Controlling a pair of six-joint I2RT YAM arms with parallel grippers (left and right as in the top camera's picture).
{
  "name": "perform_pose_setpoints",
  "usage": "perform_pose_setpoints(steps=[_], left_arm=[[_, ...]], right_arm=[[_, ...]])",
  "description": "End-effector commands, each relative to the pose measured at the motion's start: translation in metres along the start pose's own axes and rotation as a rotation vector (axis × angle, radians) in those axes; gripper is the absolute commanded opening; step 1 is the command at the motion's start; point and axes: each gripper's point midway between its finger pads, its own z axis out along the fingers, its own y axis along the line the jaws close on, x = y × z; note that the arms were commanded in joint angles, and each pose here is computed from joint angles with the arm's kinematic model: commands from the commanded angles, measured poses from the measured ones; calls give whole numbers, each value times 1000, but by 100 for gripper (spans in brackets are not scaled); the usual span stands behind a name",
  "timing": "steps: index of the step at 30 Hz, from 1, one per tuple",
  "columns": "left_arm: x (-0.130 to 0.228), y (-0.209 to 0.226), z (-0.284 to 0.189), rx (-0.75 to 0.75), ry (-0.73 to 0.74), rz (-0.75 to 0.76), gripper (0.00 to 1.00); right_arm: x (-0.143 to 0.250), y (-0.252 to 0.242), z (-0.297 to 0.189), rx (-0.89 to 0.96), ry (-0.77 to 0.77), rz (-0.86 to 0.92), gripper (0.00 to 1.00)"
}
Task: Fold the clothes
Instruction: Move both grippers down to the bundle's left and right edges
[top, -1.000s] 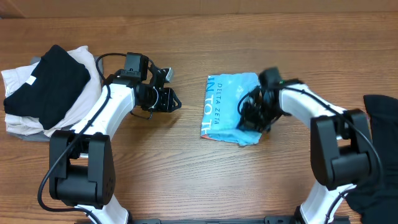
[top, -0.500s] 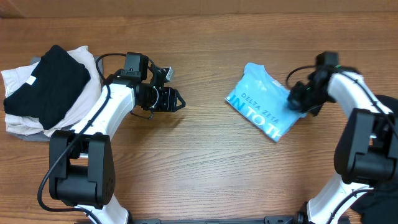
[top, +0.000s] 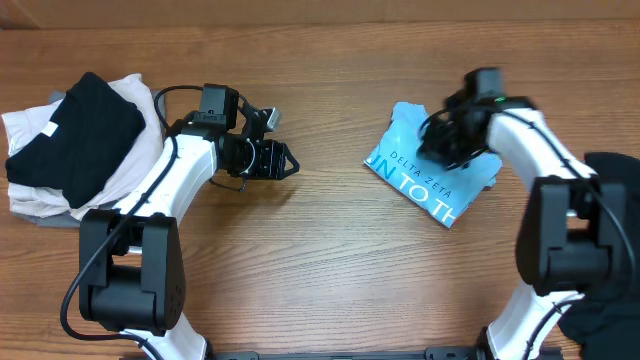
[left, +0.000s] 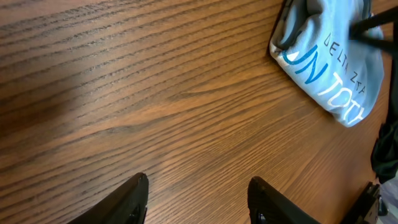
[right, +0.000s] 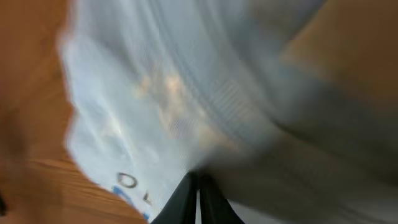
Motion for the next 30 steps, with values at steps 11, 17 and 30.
perform_pose_setpoints(steps=[11,17,30], left_arm=[[-5,-8,-6,11,-13,15,59],[-4,-14,-1,16,-6,39,61],[-20,-76,38,50,-78,294,52]], right_arm=[[131,-21,40,249,438,-176,4],[111,3,22,237,285,-252,4],[68,38,-18,27,76,-192,20]])
